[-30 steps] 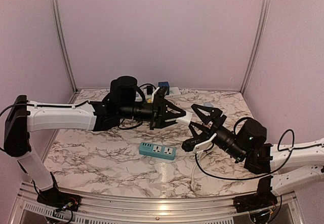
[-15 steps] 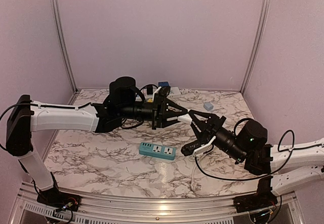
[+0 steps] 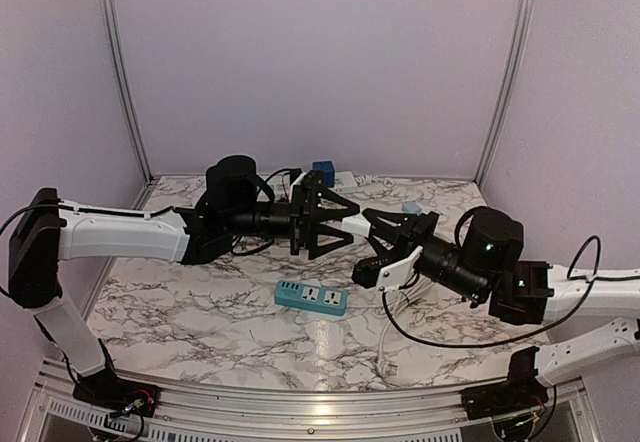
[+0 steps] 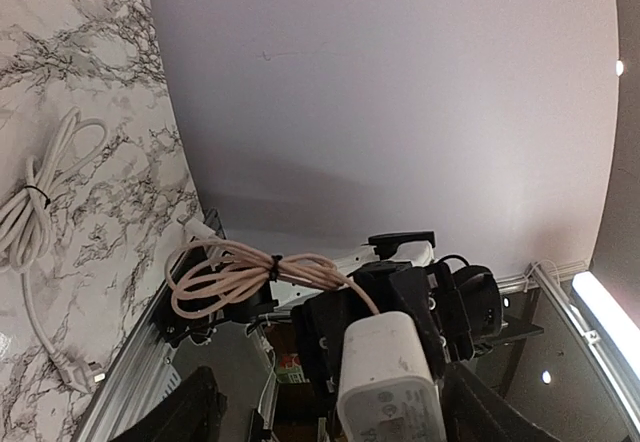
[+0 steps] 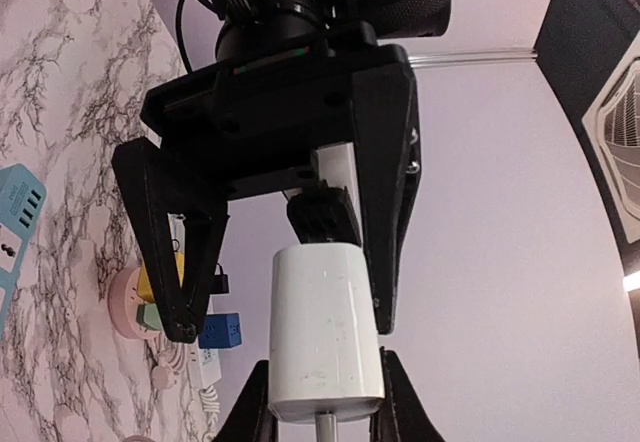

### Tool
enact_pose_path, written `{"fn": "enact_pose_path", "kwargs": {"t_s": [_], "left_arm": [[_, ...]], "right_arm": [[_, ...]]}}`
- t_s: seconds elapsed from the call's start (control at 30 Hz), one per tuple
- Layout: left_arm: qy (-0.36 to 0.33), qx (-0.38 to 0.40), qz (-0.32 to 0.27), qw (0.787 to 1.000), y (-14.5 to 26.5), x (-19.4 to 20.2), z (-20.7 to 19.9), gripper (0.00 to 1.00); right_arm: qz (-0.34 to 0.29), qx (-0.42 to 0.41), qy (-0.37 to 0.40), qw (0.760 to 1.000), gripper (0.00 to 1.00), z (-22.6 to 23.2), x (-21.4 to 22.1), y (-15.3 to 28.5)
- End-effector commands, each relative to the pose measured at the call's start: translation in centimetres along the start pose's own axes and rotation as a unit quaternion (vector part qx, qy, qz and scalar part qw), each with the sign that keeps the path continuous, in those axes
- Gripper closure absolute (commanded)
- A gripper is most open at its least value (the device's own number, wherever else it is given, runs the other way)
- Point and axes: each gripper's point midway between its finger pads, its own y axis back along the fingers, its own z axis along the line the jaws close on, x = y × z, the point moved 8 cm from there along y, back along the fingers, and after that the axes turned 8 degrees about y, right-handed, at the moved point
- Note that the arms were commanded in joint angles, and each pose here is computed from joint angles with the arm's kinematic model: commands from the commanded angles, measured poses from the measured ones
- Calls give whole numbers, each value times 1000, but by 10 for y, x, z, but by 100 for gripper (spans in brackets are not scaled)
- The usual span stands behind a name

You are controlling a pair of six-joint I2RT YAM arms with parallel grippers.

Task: Insert the plug
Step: Pass from the left arm to the right, then insert the plug into the socket slot.

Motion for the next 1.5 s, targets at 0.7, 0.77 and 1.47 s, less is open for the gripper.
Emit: {"fn": "enact_pose_path", "kwargs": {"t_s": [0.7, 0.77, 1.47], "left_arm": [[-114, -402, -297, 859, 198, -12, 97, 1], [-112, -419, -300, 850, 201, -12, 108, 1], [-142, -483, -253, 826, 162, -41, 164, 2]], "right_arm": [[127, -494, -326, 796, 100, 46, -27, -89], [136, -515, -321, 783, 100, 55, -26, -89], [289, -589, -344, 672, 100, 121, 18, -104]]}}
